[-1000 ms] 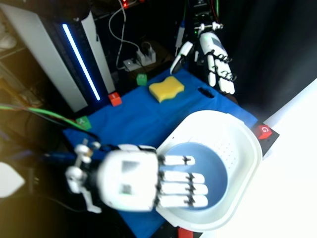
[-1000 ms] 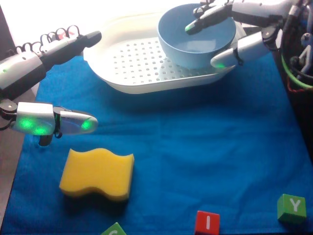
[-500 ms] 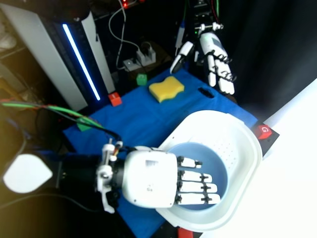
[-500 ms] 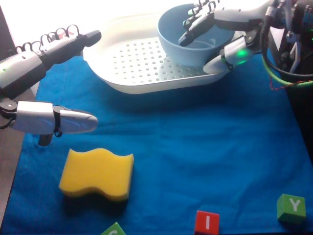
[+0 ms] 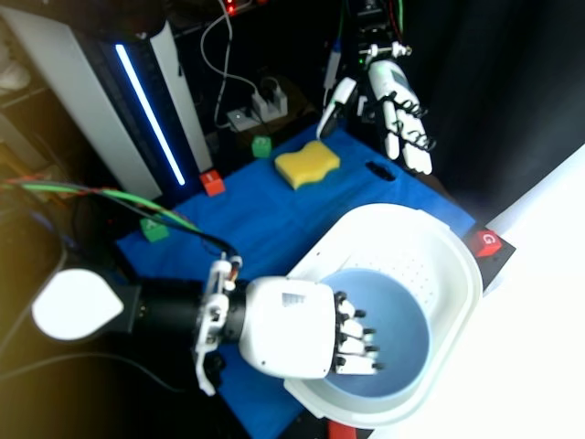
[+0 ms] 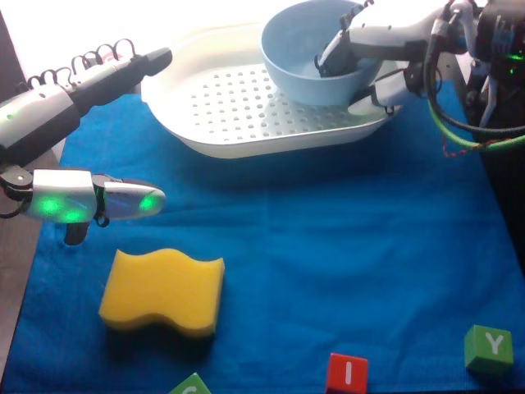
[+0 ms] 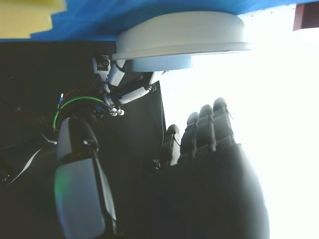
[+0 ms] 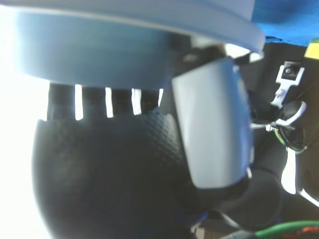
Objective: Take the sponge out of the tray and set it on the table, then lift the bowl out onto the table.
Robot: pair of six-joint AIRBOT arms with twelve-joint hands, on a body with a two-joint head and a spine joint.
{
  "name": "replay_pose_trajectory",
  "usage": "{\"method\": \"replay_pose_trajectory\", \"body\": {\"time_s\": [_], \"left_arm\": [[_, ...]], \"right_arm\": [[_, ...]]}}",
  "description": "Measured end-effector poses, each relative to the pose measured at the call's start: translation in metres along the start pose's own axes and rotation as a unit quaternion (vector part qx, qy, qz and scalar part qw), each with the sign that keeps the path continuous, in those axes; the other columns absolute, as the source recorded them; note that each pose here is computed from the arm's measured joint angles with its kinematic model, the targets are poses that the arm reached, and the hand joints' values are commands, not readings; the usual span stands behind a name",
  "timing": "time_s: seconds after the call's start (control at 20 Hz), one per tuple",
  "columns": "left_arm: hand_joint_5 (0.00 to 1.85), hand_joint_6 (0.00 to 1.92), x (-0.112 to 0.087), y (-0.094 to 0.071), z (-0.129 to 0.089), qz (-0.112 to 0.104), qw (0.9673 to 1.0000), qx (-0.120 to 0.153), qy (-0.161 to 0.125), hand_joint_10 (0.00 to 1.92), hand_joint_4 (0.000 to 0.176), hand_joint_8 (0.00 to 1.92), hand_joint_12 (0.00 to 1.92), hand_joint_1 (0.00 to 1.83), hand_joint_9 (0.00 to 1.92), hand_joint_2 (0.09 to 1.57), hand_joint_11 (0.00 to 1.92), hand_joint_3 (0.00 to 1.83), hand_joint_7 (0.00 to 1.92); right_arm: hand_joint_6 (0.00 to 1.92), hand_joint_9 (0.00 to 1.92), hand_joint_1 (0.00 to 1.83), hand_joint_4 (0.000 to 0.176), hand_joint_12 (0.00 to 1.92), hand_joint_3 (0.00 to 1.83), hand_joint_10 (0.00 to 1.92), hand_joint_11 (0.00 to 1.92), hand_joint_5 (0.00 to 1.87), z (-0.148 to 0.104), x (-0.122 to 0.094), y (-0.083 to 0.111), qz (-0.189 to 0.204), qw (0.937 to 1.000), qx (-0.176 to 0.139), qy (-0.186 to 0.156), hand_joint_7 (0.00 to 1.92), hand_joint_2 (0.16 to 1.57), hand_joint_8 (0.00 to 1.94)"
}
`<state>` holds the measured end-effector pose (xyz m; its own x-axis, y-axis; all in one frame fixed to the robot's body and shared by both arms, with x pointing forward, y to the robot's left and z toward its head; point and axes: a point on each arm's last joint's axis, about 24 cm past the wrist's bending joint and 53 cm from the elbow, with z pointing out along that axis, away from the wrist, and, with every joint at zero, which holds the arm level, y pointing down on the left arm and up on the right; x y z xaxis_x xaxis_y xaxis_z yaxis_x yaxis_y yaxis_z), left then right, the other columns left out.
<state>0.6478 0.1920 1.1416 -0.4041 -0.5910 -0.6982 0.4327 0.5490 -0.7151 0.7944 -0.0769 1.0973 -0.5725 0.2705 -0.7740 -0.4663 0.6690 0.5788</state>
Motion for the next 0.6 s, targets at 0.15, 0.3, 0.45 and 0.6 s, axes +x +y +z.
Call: {"method": "replay_pose_trajectory", "body": {"time_s": [0.15, 0.3, 0.45, 0.6], "left_arm": [[0.00, 0.00, 0.0000, 0.0001, 0.0000, -0.003, 1.0000, 0.000, 0.000, 0.00, 0.129, 0.00, 0.00, 0.66, 0.00, 0.95, 0.01, 0.02, 0.00], [0.01, 0.00, 0.0001, 0.0002, -0.0001, -0.003, 1.0000, 0.000, 0.000, 0.00, 0.139, 0.00, 0.00, 0.64, 0.00, 0.94, 0.00, 0.01, 0.00], [0.01, 0.00, 0.0000, 0.0000, 0.0000, -0.003, 1.0000, 0.000, 0.000, 0.00, 0.131, 0.00, 0.00, 0.65, 0.00, 0.95, 0.01, 0.01, 0.00], [0.01, 0.00, -0.0005, 0.0005, -0.0001, -0.004, 1.0000, -0.001, -0.001, 0.00, 0.137, 0.00, 0.00, 0.67, 0.00, 0.95, 0.00, 0.01, 0.00]], "right_arm": [[0.97, 1.09, 1.38, 0.000, 0.99, 0.00, 1.06, 0.91, 0.88, 0.0005, 0.0015, 0.0033, 0.000, 1.0000, -0.006, 0.002, 0.99, 1.10, 0.90], [0.84, 1.30, 1.27, 0.000, 1.33, 0.00, 0.62, 1.03, 0.91, 0.0007, 0.0018, 0.0049, 0.000, 1.0000, -0.009, 0.003, 1.06, 1.12, 1.08], [1.04, 1.54, 1.14, 0.000, 1.92, 0.00, 1.91, 1.60, 0.93, 0.0008, -0.0019, 0.0068, 0.001, 0.9999, -0.011, -0.001, 1.28, 1.14, 1.93], [1.83, 1.38, 0.97, 0.000, 1.92, 0.00, 1.92, 1.49, 0.89, 0.0005, -0.0024, 0.0038, -0.003, 1.0000, -0.006, -0.001, 1.21, 1.25, 1.94]]}}
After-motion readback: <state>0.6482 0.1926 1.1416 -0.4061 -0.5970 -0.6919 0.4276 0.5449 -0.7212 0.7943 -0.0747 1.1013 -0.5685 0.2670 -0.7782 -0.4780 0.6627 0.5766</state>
